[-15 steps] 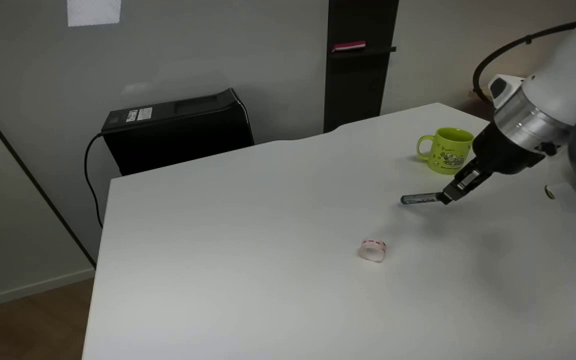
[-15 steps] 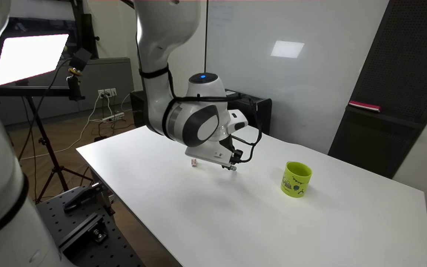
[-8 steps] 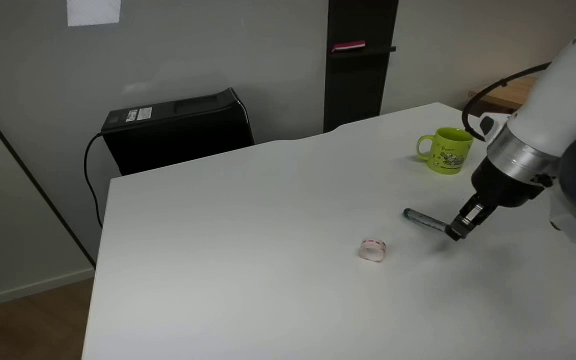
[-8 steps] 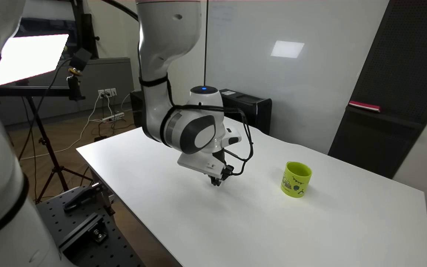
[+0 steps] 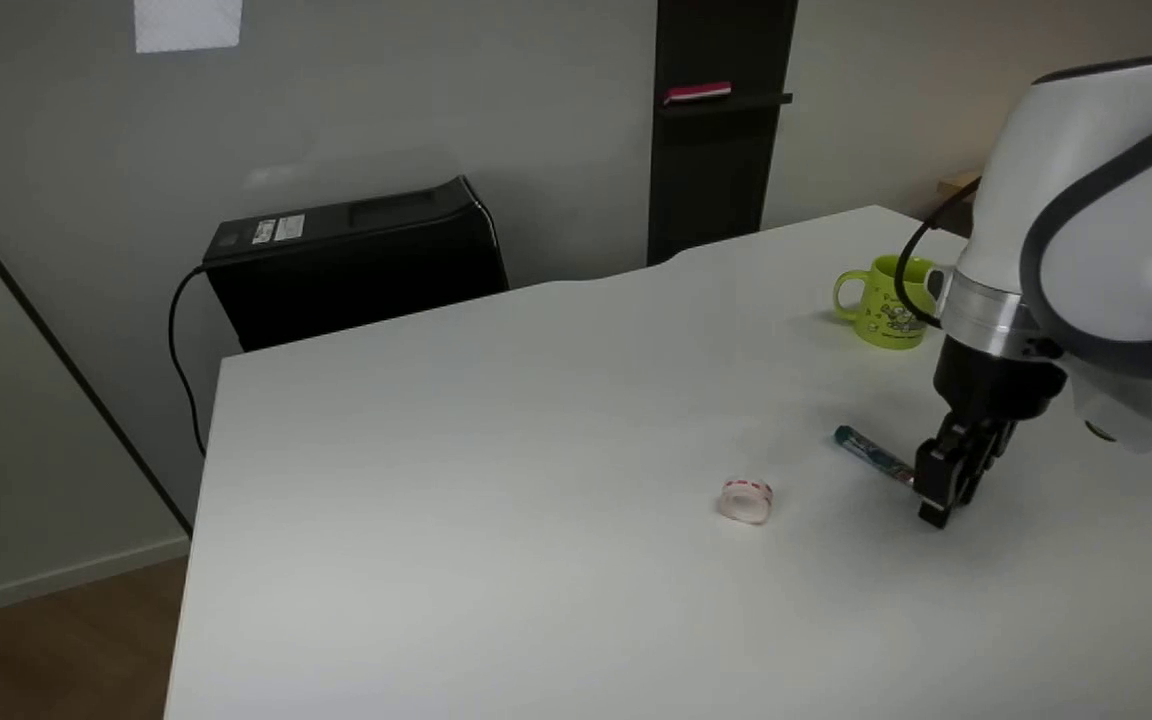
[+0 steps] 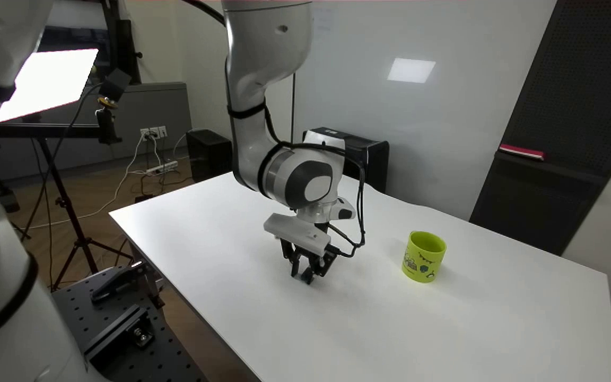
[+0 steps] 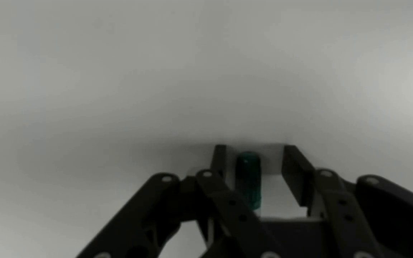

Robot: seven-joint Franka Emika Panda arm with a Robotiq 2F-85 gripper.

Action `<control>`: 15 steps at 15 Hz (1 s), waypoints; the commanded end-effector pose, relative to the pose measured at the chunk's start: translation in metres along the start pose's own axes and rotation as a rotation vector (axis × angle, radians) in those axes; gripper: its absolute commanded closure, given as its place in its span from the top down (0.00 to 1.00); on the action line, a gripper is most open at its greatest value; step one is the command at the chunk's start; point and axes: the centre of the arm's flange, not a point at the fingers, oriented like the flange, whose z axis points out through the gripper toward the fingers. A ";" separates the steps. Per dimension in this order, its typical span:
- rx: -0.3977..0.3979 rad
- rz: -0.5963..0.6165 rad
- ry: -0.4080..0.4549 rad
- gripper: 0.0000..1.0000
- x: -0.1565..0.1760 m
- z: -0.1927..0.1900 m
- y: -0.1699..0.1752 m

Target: Pick up the marker in the mug and put it on the table

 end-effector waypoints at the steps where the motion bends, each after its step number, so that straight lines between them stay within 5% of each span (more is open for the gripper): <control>1: 0.016 0.032 -0.075 0.77 0.014 0.012 0.009; 5: 0.021 0.023 -0.089 0.99 0.023 -0.005 0.015; 11: 0.003 0.046 -0.040 1.00 0.051 -0.065 0.027; 15: -0.022 0.195 -0.004 1.00 0.064 -0.111 0.033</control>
